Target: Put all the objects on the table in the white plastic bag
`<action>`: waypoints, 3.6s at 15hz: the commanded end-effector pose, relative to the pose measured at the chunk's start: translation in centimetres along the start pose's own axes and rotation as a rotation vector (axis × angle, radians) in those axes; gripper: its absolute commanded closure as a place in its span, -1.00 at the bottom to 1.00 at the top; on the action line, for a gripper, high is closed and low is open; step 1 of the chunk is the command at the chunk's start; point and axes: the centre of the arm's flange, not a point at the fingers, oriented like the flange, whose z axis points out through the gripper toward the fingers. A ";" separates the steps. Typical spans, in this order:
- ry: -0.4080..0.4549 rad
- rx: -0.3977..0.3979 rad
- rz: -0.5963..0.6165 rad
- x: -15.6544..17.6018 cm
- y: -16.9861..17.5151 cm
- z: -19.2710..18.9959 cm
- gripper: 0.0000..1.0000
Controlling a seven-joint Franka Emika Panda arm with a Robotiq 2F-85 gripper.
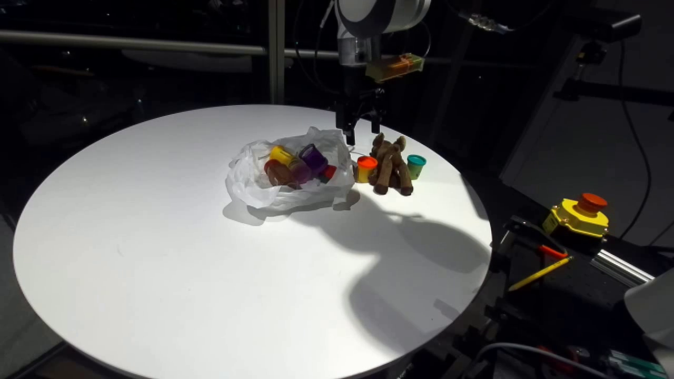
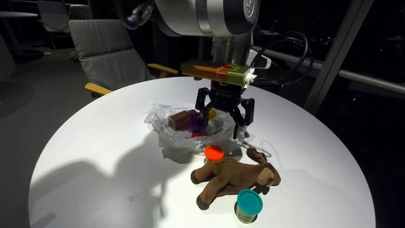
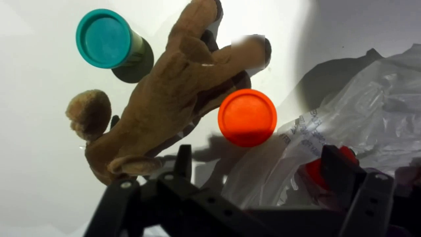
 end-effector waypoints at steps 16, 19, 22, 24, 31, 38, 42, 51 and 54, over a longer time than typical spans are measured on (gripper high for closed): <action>-0.092 -0.017 -0.145 0.3 -1.0 4.8 -0.98; -0.112 -0.011 -0.143 0.4 -0.6 5.6 -1.00; -0.119 -0.008 -0.142 0.7 -0.5 6.1 -0.49; -0.118 -0.010 -0.145 1.0 -0.5 6.2 -0.17; -0.095 0.002 -0.129 -0.9 -0.2 3.5 0.43; 0.046 0.049 -0.135 -1.2 -2.3 -6.2 0.43; 0.104 0.097 -0.089 1.8 -4.4 -7.7 0.43; 0.052 0.041 0.016 6.9 -4.9 -1.7 0.43; 0.048 0.014 0.039 7.2 -4.7 -0.7 0.43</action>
